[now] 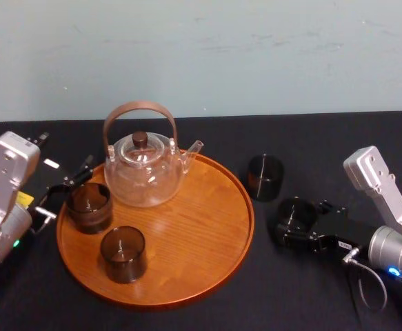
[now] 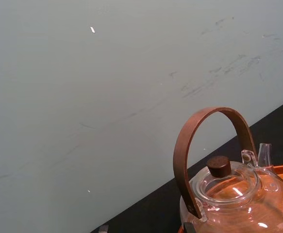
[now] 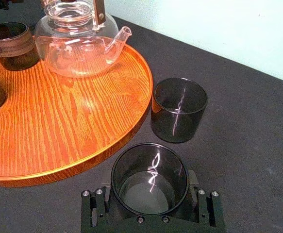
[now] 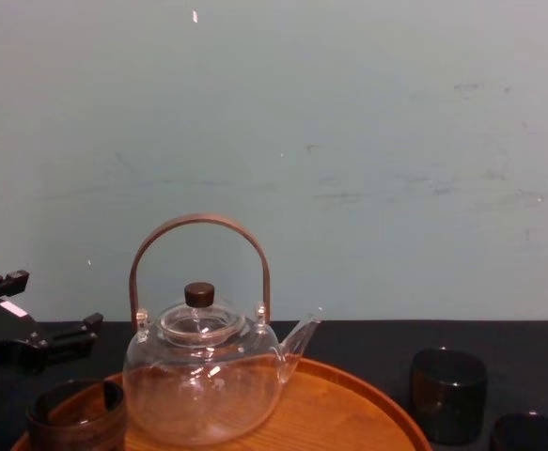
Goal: Pick up the glass from the table and place it on the tray.
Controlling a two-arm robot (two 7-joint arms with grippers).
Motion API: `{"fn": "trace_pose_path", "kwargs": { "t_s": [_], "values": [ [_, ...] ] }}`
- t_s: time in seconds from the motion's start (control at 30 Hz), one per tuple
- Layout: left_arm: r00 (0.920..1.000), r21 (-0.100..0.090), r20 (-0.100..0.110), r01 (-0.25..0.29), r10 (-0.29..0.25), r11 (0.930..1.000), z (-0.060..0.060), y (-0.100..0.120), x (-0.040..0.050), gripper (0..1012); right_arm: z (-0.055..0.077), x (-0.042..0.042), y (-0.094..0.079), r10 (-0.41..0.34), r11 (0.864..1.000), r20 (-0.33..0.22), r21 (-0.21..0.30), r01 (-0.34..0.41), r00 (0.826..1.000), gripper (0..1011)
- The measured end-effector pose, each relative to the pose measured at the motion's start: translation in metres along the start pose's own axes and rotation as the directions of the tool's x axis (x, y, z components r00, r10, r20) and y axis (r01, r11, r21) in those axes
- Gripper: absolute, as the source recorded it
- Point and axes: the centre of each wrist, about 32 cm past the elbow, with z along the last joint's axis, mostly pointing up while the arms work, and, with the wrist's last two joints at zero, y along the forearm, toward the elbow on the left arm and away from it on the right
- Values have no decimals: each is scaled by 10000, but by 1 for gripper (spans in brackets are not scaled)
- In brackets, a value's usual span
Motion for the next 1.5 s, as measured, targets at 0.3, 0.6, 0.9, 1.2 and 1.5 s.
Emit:
{"fn": "trace_pose_path", "kwargs": {
  "t_s": [0.3, 0.6, 0.9, 1.2, 1.5],
  "values": [
    [10000, 0, -1, 0, 0, 10000, 0, 0, 0, 1001, 17, 26, -26, -26, 9999, 61, 139, 25, 10000, 902],
    [10000, 1, -1, 0, 0, 10000, 0, 0, 0, 1001, 208, 52, -89, 334, 9973, 405, 633, -359, 9986, 902],
    [10000, 0, -1, 0, 0, 10000, 0, 0, 0, 1001, 416, -15, -15, 835, 9887, 824, 1175, -929, 9931, 902],
    [10000, 0, 0, 0, 0, 10000, 0, 0, 0, 1001, 516, -159, 155, 1653, 9744, 1119, 1349, -1798, 9799, 902],
    [10000, -1, -1, 0, 0, 10000, 0, 0, 0, 1001, 556, -307, 303, 2368, 9585, 1301, 1307, -2534, 9628, 902]
  ]
}}
